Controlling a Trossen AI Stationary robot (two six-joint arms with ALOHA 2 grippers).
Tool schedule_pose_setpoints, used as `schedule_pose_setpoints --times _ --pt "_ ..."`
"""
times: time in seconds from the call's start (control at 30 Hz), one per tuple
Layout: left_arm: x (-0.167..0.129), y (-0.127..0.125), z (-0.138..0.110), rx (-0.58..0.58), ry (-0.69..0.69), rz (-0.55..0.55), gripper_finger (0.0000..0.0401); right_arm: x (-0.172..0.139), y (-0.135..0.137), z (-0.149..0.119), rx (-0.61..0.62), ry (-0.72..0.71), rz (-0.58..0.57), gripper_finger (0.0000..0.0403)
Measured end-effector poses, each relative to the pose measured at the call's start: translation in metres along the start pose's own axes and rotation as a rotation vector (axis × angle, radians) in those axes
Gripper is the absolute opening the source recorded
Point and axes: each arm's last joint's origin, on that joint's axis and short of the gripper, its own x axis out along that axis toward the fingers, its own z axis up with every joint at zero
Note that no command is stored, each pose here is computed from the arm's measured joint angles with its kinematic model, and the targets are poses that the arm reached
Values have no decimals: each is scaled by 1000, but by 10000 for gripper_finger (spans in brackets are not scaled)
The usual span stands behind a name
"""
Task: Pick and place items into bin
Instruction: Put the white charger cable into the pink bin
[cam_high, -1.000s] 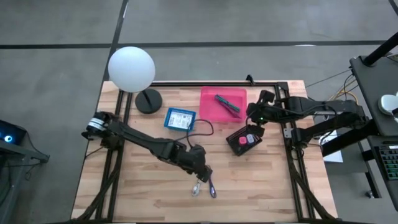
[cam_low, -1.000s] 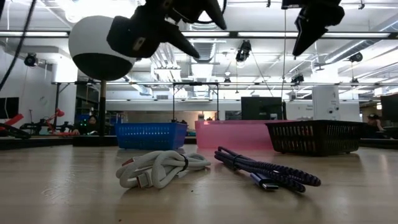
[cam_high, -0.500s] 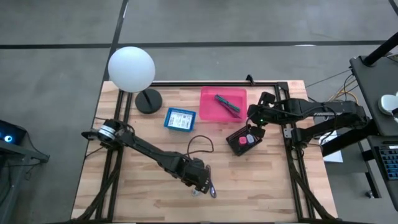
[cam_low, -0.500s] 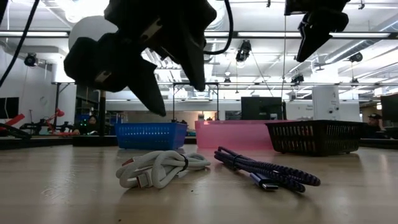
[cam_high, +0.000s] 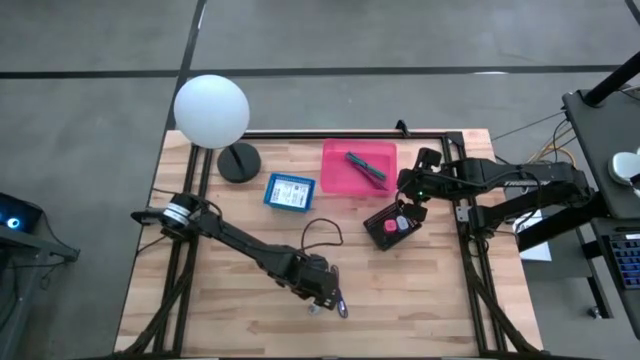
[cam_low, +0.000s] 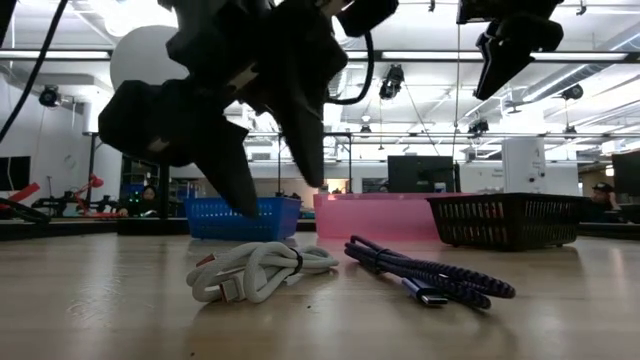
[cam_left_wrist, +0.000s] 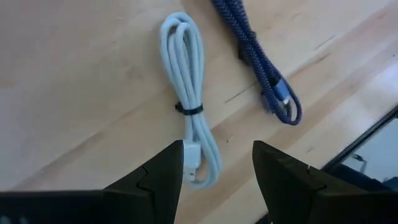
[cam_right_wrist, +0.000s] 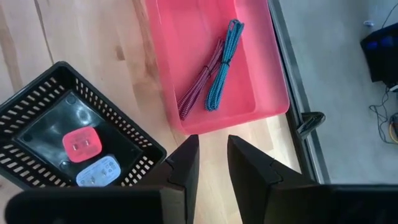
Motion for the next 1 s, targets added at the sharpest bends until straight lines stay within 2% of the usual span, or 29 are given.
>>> schedule_pose_setpoints --times 0.4,0.57,0.87,1.0 --pt "9 4 0 -1 4 18 176 -1 0 1 -24 -4 0 64" --pt "27 10 1 -5 40 39 176 -1 0 1 -43 -3 0 64" --pt "40 10 1 -3 85 24 175 -4 -2 -1 -55 -16 1 59" --pt "41 11 1 -3 87 32 155 -6 -3 -1 -56 -22 1 58"
